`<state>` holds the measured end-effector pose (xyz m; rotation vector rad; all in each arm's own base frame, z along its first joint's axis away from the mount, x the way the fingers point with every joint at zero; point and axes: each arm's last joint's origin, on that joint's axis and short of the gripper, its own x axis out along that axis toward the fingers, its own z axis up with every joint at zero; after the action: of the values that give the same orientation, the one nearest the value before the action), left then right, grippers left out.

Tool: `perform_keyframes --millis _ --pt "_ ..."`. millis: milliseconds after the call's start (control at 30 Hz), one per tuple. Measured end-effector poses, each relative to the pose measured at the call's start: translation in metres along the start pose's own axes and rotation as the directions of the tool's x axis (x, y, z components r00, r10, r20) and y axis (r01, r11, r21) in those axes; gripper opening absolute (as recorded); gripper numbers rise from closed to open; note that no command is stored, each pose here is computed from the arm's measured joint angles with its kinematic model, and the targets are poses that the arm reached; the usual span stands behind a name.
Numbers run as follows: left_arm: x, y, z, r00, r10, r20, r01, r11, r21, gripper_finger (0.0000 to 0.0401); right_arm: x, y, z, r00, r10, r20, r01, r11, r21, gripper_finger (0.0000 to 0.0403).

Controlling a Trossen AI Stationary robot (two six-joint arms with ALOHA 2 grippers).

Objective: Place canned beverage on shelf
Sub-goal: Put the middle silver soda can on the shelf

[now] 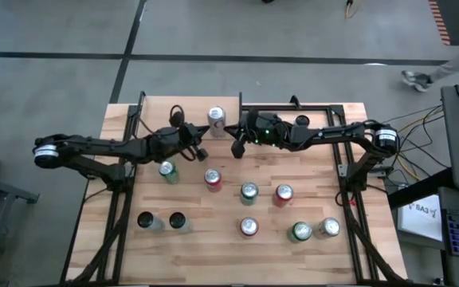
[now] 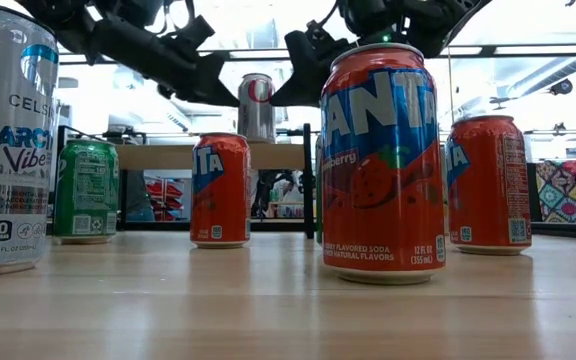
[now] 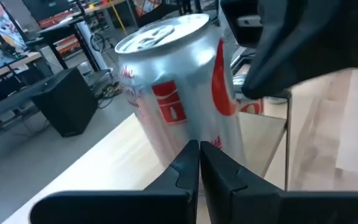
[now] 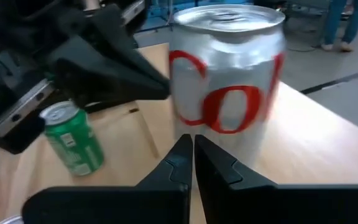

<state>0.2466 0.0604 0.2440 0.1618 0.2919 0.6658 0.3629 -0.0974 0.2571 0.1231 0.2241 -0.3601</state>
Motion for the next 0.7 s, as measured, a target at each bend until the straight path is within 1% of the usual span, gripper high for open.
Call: perform_keyframes --millis 167,233,333,400,533,633,700 --pt "-0.005 0.001 -0.001 0.999 -0.01 -0.033 0.009 1.0 -0.019 0.0 -0.002 0.002 0.0 1.0 -0.007 -0.008 0.007 1.0 -0.002 0.0009" --pt "-0.009 0.001 0.0 0.999 -0.024 -0.035 0.024 1.0 -0.02 0.0 -0.004 0.001 0.001 0.999 -0.026 -0.039 0.026 1.0 0.0 0.0009" --pt "-0.015 -0.003 0.002 0.994 -0.106 -0.021 0.106 0.994 -0.007 0.0 -0.005 -0.002 0.005 0.987 -0.137 -0.079 0.135 0.991 -0.025 0.0009" --pt "-0.015 -0.004 0.004 0.99 -0.139 -0.008 0.138 0.99 -0.01 0.0 -0.005 -0.008 0.01 0.976 -0.203 -0.082 0.199 0.978 -0.056 0.0009" --pt "-0.011 -0.005 0.001 0.993 -0.118 -0.017 0.118 0.993 -0.007 0.0 -0.002 -0.02 0.024 0.97 -0.239 -0.045 0.235 0.969 -0.076 0.0009" --pt "-0.008 -0.005 -0.001 0.998 -0.063 -0.032 0.063 0.998 0.0 0.0 0.0 -0.026 0.029 0.97 -0.24 -0.036 0.237 0.968 -0.08 0.0009" --pt "-0.006 -0.006 -0.002 0.999 -0.039 -0.032 0.039 0.999 -0.001 0.0 0.002 -0.029 0.032 0.974 -0.223 -0.031 0.22 0.972 -0.083 0.0009"
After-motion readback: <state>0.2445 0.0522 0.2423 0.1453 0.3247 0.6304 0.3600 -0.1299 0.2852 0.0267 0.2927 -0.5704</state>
